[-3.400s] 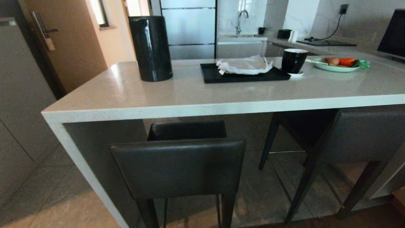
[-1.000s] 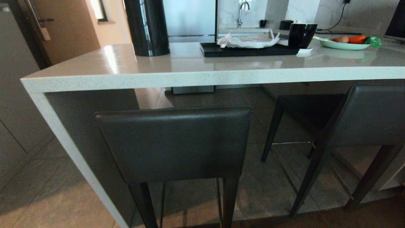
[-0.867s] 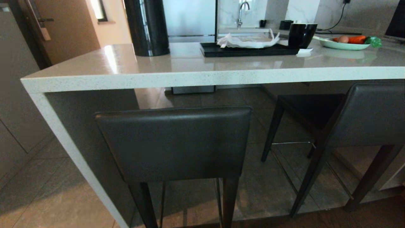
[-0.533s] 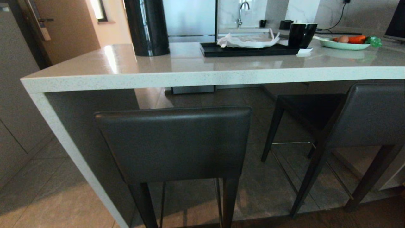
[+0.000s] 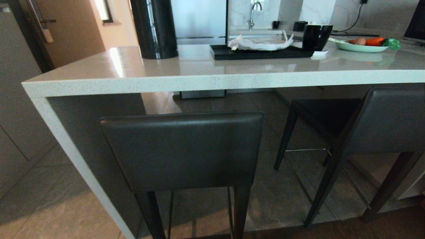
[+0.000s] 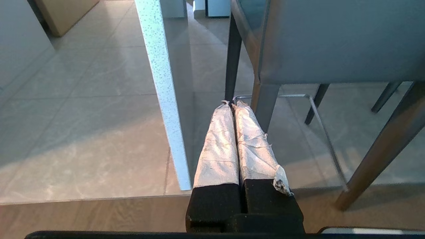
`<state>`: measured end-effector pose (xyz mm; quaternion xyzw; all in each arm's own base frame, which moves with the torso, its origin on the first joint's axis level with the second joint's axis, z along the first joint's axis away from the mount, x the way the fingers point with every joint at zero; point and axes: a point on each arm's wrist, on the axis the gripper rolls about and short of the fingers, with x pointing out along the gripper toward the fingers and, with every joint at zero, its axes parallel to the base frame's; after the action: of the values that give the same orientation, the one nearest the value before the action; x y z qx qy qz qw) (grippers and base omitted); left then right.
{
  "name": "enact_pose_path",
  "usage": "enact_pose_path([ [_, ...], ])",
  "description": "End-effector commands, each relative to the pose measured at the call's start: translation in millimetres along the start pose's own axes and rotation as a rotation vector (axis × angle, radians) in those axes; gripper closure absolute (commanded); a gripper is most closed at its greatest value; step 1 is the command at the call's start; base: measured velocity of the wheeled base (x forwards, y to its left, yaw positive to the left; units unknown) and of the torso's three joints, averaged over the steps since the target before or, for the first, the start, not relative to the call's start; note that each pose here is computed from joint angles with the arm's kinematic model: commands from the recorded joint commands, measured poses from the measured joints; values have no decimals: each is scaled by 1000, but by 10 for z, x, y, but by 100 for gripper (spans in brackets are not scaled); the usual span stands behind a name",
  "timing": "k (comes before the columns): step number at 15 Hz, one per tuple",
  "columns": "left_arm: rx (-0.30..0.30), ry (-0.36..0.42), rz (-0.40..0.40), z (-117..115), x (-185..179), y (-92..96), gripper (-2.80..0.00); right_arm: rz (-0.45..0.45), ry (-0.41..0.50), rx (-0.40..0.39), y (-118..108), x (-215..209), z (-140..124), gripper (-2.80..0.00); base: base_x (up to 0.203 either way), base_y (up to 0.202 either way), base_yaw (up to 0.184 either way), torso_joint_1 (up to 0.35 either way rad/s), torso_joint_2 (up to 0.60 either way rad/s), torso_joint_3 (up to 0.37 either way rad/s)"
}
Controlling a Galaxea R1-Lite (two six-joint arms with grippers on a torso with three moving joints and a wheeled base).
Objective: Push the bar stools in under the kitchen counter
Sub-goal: Pull the gray chair out from under the dining table
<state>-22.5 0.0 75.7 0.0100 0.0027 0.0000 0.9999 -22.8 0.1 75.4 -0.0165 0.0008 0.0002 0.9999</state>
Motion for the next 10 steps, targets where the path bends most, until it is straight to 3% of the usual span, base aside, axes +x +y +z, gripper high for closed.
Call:
enact_pose_path([
  [1,3,0,0,3,0,0,0,6,4,-6,1,-3,3,0,0,0,0,0,0,0],
  [3,0,-22,-1,49,-12,1,0,19,7,-19,3,-14,40,0,0,0,0,0,0,0],
  [5,-2,-67,-14,286,-76,3,0,26,3,-14,0,-35,186,0,0,0,0,0,0,0],
  [10,-67,57,-60,785,250,4,0,81,118,42,-3,238,632,0,0,0,0,0,0,0],
])
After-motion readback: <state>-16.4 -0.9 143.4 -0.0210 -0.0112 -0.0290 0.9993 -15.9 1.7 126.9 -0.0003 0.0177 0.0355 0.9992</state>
